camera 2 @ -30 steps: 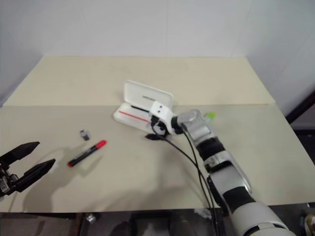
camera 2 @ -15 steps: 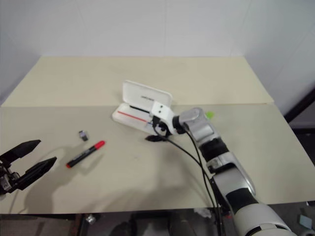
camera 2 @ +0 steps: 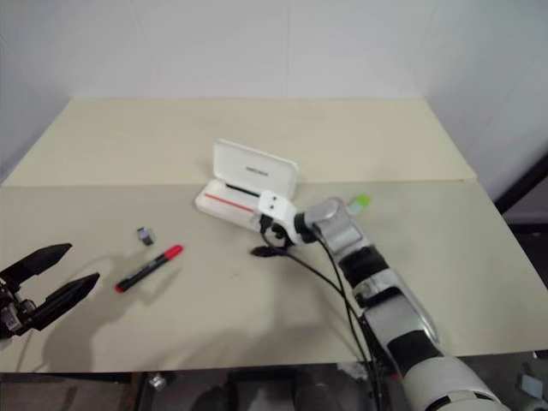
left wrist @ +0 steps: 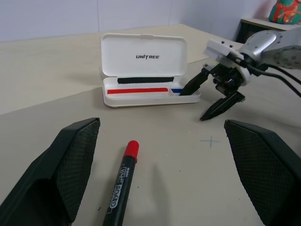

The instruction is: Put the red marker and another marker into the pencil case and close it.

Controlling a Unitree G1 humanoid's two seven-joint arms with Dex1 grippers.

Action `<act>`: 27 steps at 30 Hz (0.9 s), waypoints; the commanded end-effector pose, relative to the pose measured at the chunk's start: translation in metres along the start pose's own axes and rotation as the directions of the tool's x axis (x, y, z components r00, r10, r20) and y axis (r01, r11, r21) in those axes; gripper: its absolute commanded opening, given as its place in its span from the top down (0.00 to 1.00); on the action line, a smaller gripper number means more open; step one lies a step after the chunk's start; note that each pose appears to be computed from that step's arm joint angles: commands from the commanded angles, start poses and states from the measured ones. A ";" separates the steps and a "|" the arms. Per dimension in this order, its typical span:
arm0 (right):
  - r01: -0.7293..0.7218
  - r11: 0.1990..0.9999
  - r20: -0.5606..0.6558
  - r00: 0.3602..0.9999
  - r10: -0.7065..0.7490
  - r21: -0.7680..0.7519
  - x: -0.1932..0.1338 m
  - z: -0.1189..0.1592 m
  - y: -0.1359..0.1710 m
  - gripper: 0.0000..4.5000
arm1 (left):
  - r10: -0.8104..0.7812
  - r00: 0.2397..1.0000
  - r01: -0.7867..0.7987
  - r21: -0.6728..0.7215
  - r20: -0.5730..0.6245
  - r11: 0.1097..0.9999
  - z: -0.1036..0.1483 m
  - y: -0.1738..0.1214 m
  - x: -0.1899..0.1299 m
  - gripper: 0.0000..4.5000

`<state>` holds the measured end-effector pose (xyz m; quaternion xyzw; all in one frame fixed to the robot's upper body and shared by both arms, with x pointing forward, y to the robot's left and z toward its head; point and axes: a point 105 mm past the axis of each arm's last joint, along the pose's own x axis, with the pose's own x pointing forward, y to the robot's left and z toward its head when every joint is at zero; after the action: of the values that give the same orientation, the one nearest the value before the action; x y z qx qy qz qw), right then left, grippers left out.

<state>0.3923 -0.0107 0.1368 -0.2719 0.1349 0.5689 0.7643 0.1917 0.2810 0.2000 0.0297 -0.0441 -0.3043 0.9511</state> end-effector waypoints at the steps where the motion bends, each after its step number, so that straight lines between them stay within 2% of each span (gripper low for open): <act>1: 0.046 0.998 -0.009 0.999 -0.047 -0.052 0.002 0.010 -0.010 0.09 | -0.010 1.000 0.009 0.050 0.009 0.999 0.009 -0.003 0.001 0.00; 5: 0.072 0.996 -0.024 0.997 -0.074 -0.048 0.006 0.012 -0.016 0.36 | -0.010 1.000 0.009 0.049 0.012 0.999 0.010 -0.003 0.001 0.00; 13: 0.087 0.994 -0.015 0.996 -0.088 -0.064 0.006 0.017 -0.023 0.99 | -0.066 0.998 0.066 -0.003 0.014 0.998 0.008 -0.012 0.002 0.00; 22: 0.091 0.992 0.048 0.995 -0.086 -0.092 -0.006 0.026 -0.027 0.99 | -0.081 0.996 0.081 -0.002 0.039 0.997 0.005 -0.018 0.006 0.00; 27: 0.075 0.994 0.234 0.971 -0.054 -0.082 -0.022 0.049 -0.023 0.99 | -0.043 0.997 0.039 0.065 0.061 0.997 0.000 -0.019 0.010 0.00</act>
<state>0.4055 -0.0078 0.1651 -0.2564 0.0667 0.5674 0.7797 0.1909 0.2636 0.1939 0.0274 -0.0656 -0.3236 0.9435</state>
